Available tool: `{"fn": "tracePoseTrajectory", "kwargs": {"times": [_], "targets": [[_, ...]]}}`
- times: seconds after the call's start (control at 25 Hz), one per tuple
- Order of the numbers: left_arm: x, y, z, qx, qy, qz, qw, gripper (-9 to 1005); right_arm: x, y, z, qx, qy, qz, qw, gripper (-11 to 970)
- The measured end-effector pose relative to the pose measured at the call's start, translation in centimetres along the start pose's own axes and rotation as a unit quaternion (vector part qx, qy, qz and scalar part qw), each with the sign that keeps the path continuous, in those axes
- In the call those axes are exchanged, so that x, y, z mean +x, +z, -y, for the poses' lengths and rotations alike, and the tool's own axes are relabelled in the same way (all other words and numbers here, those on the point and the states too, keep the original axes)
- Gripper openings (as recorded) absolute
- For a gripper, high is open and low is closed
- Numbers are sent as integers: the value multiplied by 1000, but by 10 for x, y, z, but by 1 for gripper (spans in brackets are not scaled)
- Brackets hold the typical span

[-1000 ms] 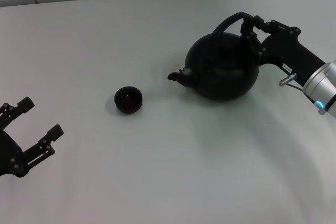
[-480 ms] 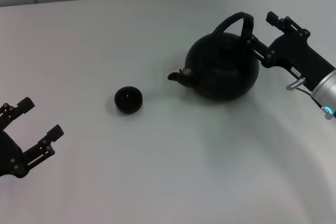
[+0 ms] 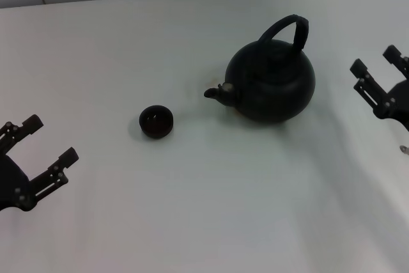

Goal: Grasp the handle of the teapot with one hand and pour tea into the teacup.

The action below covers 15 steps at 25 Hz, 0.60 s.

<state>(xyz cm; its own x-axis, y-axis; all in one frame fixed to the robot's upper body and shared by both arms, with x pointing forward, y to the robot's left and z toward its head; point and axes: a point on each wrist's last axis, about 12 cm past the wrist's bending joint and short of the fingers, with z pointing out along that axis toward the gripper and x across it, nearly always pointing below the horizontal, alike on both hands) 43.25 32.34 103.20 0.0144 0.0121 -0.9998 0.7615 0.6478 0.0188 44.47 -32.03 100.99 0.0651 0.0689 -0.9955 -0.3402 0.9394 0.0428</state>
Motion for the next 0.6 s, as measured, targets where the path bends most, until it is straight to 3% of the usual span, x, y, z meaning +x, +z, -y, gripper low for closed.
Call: {"fn": "tracePoseTrajectory", "kwargs": {"times": [0.12,0.24,0.28,0.32,0.4,0.44,0.48,0.6], "targets": [[-2,1,-2,3,0,1,1000,813,-1,-6,1,-15,20,-2,1000,688],[-6,5,-8,19,-2,-3,1000,813,-9,-9,4,-84,29,-15,996,688],[-8,6,-11,28,-3,-7,1000,813,-18,-9,8,-158,25,-42,986,688],[-11,7,-16,41,-4,-15,999,813,-18,-9,8,-158,25,-42,986,688],[-11,7,-16,41,-4,-15,999,813,-28,-4,12,-234,19,-83,968,688],[-18,13,-27,83,-12,-44,996,813,-32,1,15,-266,17,-107,958,688],[-18,13,-27,83,-12,-44,996,813,-40,11,20,-300,11,-140,943,688],[-24,19,-38,115,-19,-75,990,813,-46,22,23,-326,1,-168,930,688]]}}
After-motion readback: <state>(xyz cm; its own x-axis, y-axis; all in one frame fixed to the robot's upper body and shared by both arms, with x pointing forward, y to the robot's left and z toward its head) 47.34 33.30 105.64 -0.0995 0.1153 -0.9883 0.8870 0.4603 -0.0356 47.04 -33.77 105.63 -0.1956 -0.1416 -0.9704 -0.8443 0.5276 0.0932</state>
